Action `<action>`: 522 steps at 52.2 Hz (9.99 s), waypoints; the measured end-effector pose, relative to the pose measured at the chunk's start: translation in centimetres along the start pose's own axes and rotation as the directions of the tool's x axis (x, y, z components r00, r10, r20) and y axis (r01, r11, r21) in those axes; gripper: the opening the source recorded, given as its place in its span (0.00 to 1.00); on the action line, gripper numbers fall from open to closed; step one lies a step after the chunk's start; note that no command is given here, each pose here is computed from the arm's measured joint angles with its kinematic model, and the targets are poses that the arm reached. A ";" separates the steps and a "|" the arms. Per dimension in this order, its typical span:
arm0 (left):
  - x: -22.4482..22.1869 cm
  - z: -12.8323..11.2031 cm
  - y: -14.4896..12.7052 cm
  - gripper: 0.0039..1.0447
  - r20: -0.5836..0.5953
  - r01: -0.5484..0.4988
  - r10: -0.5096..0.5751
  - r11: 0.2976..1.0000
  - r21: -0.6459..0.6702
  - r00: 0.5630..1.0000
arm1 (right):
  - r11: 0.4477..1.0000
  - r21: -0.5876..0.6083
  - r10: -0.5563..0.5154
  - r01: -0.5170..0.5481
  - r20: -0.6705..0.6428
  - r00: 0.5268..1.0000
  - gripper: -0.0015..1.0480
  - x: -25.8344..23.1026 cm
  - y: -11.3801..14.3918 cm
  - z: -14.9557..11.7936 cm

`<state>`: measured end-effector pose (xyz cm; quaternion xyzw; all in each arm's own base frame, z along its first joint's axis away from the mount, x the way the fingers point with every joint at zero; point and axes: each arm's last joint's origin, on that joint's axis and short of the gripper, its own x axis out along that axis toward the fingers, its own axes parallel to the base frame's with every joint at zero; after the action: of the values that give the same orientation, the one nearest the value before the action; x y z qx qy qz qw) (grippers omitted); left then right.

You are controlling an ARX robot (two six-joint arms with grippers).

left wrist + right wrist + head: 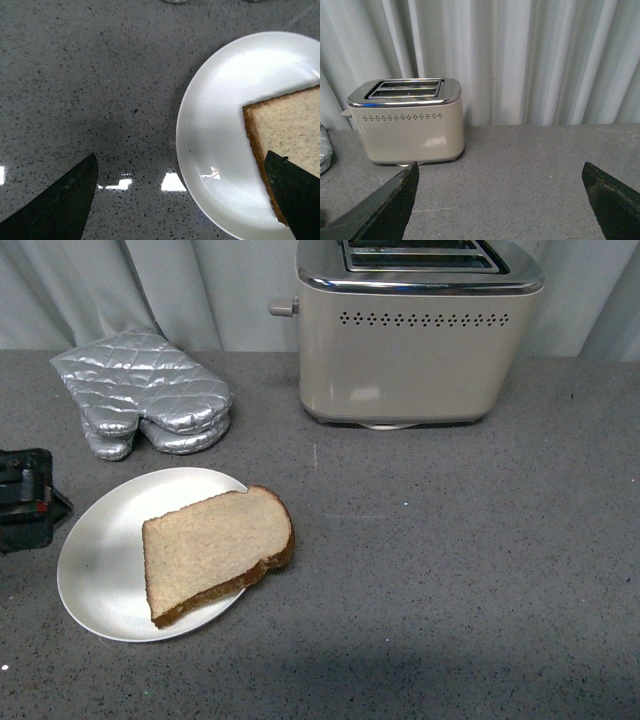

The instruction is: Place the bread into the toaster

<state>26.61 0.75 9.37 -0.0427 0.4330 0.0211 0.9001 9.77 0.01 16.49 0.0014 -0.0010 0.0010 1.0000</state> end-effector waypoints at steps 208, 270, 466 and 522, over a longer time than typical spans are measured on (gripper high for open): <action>-14.0 -5.7 -1.7 0.03 0.780 0.013 -0.081 0.996 0.093 0.620 | 1.000 0.000 0.000 0.000 0.000 1.000 0.91 0.0 0.0 0.0; -16.5 -8.5 0.1 0.03 0.786 0.008 -0.077 0.996 0.091 0.613 | 1.000 0.000 0.000 0.000 0.000 1.000 0.91 0.0 0.0 0.0; -16.5 -8.5 0.1 0.94 0.786 0.006 -0.077 0.996 0.093 0.613 | 0.349 0.681 -0.071 0.644 -0.666 0.743 0.00 28.2 11.2 13.9; -16.5 -8.5 0.1 0.94 0.787 0.006 -0.077 0.996 0.093 0.613 | 0.385 0.626 -0.113 0.678 -0.697 0.708 0.00 32.5 12.8 10.3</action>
<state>9.68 -0.02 16.94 -0.0026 -0.0073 -0.0004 1.0000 42.18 12.87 26.93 0.4946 0.2866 -0.2513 0.7811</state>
